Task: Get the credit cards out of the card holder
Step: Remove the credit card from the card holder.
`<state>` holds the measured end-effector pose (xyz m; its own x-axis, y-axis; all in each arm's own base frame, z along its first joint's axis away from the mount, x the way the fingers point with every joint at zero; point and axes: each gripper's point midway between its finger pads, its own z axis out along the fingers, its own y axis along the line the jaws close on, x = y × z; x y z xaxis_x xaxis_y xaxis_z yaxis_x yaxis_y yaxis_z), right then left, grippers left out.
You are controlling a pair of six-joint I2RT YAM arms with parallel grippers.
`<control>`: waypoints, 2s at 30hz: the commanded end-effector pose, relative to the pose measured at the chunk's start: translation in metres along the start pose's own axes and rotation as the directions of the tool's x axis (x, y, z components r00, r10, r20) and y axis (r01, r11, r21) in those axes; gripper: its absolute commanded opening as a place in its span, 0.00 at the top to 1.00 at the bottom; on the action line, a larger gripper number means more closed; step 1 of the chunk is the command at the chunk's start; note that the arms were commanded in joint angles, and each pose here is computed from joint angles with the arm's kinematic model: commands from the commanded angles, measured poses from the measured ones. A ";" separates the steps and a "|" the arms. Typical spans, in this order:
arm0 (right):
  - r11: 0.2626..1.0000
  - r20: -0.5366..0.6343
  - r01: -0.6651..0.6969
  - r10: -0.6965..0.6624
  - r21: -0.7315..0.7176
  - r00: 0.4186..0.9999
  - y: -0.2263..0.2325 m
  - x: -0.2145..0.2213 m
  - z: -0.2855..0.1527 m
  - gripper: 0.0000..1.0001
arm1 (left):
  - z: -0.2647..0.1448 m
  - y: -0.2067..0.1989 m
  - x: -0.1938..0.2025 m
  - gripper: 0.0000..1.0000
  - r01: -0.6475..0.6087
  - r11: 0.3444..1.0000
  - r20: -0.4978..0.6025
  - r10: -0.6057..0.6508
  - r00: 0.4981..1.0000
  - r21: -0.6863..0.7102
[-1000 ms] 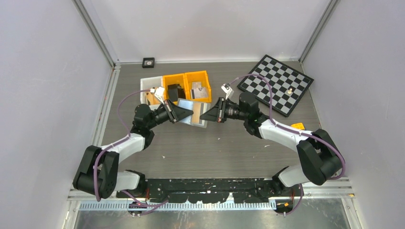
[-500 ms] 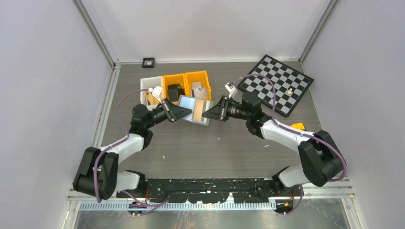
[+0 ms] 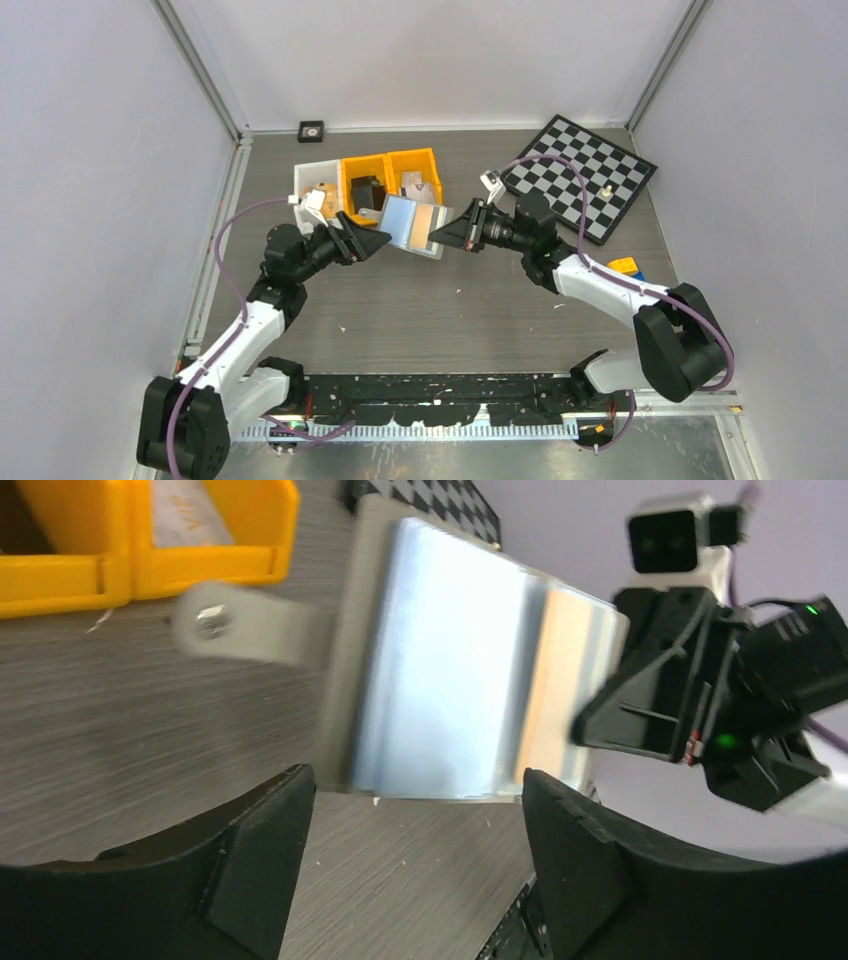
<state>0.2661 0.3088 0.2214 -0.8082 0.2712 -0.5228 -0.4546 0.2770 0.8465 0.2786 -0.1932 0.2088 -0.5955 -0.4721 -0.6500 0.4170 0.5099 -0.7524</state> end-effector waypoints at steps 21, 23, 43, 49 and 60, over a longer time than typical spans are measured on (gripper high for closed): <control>0.996 0.005 0.045 -0.045 -0.080 0.999 0.024 -0.009 0.001 0.99 | 0.012 -0.032 -0.003 0.48 0.055 0.954 -0.017 -0.053 0.998 0.296; 0.997 0.002 0.038 -0.038 -0.067 0.999 0.021 -0.009 0.003 0.99 | 0.012 -0.031 -0.004 0.58 0.051 0.953 -0.007 -0.051 0.999 0.298; 0.998 0.046 0.058 -0.056 -0.038 0.997 0.019 -0.012 -0.003 0.76 | 0.013 -0.008 -0.006 1.00 0.077 0.978 0.020 -0.083 0.996 0.194; 0.997 0.044 0.061 -0.059 -0.044 0.997 0.020 -0.012 -0.003 0.84 | 0.014 -0.008 -0.005 1.00 0.087 0.975 0.009 -0.091 0.996 0.203; 0.993 0.049 0.076 -0.072 -0.089 0.996 0.030 -0.012 -0.006 0.79 | 0.022 -0.009 0.002 1.00 0.123 0.965 -0.039 -0.117 0.992 0.231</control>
<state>0.2665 0.3081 0.2197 -0.8095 0.2776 -0.5173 -0.4453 0.2839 0.8492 0.2885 -0.2095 0.1924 -0.6920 -0.5083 -0.5126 0.4136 0.3028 -0.8586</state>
